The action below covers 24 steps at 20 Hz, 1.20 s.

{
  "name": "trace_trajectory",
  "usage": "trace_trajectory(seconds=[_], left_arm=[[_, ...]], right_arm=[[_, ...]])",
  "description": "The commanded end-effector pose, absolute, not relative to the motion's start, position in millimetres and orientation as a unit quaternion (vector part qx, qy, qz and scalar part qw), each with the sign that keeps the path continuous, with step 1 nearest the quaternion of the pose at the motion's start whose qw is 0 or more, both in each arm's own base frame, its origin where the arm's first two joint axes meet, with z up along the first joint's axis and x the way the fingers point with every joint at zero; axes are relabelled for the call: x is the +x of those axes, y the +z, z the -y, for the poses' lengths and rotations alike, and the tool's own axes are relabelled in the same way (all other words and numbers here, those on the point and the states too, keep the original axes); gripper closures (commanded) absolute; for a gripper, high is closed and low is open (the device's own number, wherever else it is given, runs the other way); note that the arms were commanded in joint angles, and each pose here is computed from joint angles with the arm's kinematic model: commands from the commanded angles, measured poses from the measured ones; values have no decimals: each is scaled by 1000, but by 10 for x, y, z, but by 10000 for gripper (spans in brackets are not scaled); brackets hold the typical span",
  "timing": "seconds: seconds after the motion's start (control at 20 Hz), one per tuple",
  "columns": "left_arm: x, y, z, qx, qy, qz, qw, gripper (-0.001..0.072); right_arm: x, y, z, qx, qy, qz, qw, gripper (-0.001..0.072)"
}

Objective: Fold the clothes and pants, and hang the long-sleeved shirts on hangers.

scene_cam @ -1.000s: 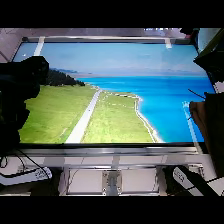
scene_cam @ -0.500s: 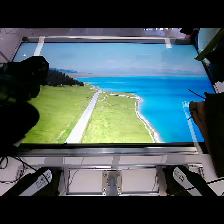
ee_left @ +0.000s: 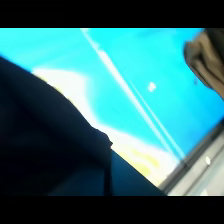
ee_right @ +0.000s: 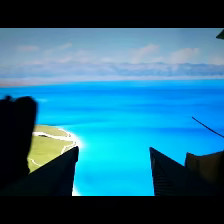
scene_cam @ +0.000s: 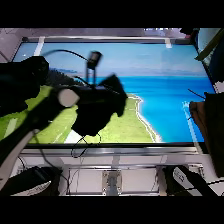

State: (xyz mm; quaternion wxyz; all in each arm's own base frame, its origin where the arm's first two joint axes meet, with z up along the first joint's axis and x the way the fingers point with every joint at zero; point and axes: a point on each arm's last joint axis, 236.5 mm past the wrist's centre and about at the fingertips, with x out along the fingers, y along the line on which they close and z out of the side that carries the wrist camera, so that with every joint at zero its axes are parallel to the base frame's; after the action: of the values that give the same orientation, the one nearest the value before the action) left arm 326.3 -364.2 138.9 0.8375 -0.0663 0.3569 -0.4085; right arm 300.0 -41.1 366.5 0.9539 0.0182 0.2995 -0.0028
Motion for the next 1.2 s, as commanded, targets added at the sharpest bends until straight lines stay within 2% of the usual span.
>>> trace_trajectory(seconds=[0.0,0.05,0.1,0.15,0.3,0.4,0.5,0.6,0.7,0.8,0.95,1.15], left_arm=[[3033,954,4252,-73,-438,-382,811,391],[3158,1025,4170,-81,-428,-374,818,55],[3320,1148,4005,-96,-412,-369,828,3],[3484,1283,3766,-105,-394,-361,839,4],[3790,1428,2582,-88,-300,-391,865,7],[3711,1146,1596,-86,-184,-470,859,6],[3397,663,1132,-107,-130,-534,828,7],[3293,217,1124,-167,-114,-537,819,7],[3390,-56,1246,-241,-105,-508,821,6],[3460,-140,1471,-301,-131,-496,804,7],[3506,-320,1672,-325,-162,-509,781,6],[3506,-663,1644,-296,-158,-541,771,5]], right_arm=[[2828,3439,513,4,-20,-359,933,232],[2814,3431,553,2,-29,-361,932,233],[2814,3432,559,1,-30,-361,932,242],[2815,3431,558,1,-30,-361,932,274],[2841,3299,541,10,-22,-378,926,273],[2902,3101,440,28,6,-400,916,273],[2993,2858,287,56,44,-420,905,273],[3137,2653,150,89,78,-424,898,274],[3231,2454,62,119,98,-431,889,273],[3233,2275,30,133,104,-447,878,273],[3232,2211,33,134,105,-453,875,273],[3248,2220,40,133,104,-450,877,273]])
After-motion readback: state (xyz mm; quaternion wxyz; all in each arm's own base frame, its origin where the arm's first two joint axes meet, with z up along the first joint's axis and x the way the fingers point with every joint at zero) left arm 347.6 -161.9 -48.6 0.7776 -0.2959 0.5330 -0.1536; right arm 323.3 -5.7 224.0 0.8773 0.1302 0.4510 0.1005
